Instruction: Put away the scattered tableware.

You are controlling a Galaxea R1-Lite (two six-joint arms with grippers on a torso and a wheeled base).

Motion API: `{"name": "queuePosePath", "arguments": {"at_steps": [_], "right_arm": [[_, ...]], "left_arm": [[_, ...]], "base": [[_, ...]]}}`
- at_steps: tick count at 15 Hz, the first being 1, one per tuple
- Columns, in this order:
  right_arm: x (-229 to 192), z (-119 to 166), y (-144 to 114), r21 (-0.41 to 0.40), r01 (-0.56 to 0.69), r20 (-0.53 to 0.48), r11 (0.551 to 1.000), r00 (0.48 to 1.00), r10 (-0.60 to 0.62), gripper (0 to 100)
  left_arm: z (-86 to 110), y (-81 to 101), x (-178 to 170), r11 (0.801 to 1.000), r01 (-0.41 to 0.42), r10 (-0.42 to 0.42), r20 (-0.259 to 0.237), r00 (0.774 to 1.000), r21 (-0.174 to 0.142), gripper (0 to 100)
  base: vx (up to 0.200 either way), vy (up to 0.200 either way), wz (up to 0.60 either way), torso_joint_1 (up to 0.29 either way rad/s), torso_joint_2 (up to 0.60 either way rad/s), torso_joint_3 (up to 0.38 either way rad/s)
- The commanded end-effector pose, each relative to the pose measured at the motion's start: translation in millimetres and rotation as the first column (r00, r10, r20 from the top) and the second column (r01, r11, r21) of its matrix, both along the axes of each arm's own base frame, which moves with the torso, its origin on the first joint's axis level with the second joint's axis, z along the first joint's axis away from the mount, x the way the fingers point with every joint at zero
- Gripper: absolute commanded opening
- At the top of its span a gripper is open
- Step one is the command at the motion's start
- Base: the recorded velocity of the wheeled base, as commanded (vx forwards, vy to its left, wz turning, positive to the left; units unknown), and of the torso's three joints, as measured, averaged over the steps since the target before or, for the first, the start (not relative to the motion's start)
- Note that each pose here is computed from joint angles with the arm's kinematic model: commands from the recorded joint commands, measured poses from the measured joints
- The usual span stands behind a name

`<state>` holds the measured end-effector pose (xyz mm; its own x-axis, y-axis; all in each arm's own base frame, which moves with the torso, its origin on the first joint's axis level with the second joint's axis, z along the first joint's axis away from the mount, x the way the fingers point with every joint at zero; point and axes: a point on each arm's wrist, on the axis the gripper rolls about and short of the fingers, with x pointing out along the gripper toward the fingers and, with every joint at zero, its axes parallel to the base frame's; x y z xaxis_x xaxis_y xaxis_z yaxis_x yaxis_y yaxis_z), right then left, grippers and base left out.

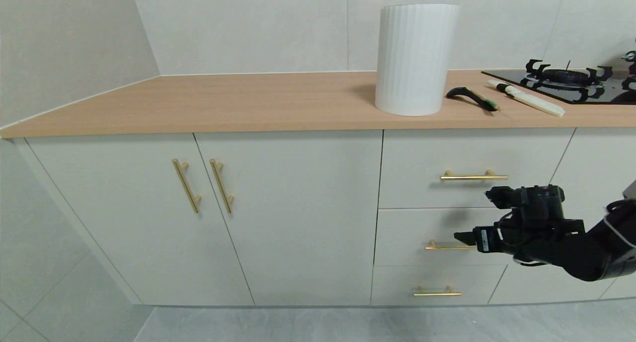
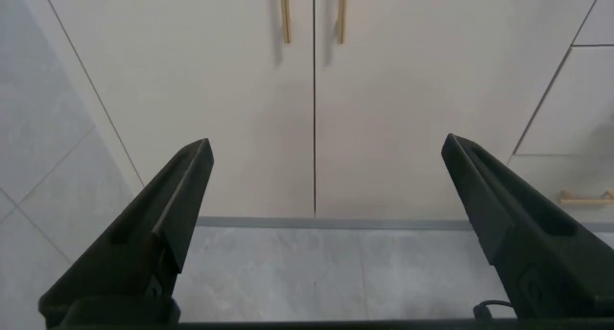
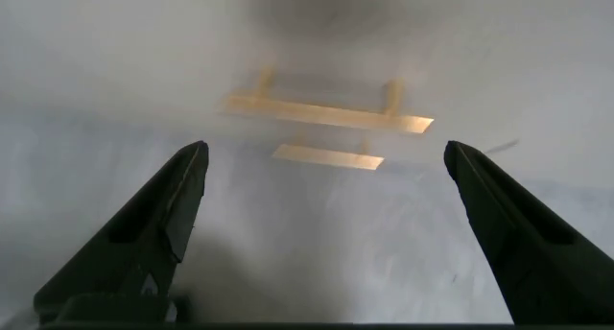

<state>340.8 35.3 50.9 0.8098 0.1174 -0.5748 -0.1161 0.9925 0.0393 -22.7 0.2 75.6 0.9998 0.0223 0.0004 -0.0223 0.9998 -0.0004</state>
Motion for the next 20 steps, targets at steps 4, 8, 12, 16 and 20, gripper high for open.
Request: {"name": "queuePosePath", "arguments": {"at_steps": [4,8,12,16,20], "right_arm": [[19.0,-66.2,2.8,0.008,0.024,-0.005,1.000,1.000,-0.023,100],[37.0,-86.5,3.4,-0.026,0.092,0.045,0.995,0.995,-0.091,100],[51.1,-96.2,3.5,-0.031,0.162,0.067,0.986,0.985,-0.160,100],[46.1,-106.1,3.4,-0.050,0.159,0.026,0.986,0.987,-0.158,100],[42.6,-109.3,3.1,-0.060,0.154,0.011,0.986,0.988,-0.154,100]], "left_arm": [[0.0,0.0,0.1,1.000,-0.001,0.001,0.000,1.000,-0.001,100],[0.0,0.0,0.1,1.000,-0.001,0.001,0.000,1.000,0.000,100],[0.0,0.0,0.1,1.000,-0.001,0.001,0.000,1.000,0.000,100],[0.0,0.0,0.1,1.000,-0.001,0.001,0.000,1.000,0.000,100],[0.0,0.0,0.1,1.000,-0.001,0.001,0.000,1.000,-0.001,100]], "base": [[0.000,0.000,0.00,0.000,0.00,0.000],[0.000,0.000,0.00,0.000,0.00,0.000],[0.000,0.000,0.00,0.000,0.00,0.000],[0.000,0.000,0.00,0.000,0.00,0.000],[0.000,0.000,0.00,0.000,0.00,0.000]]}}
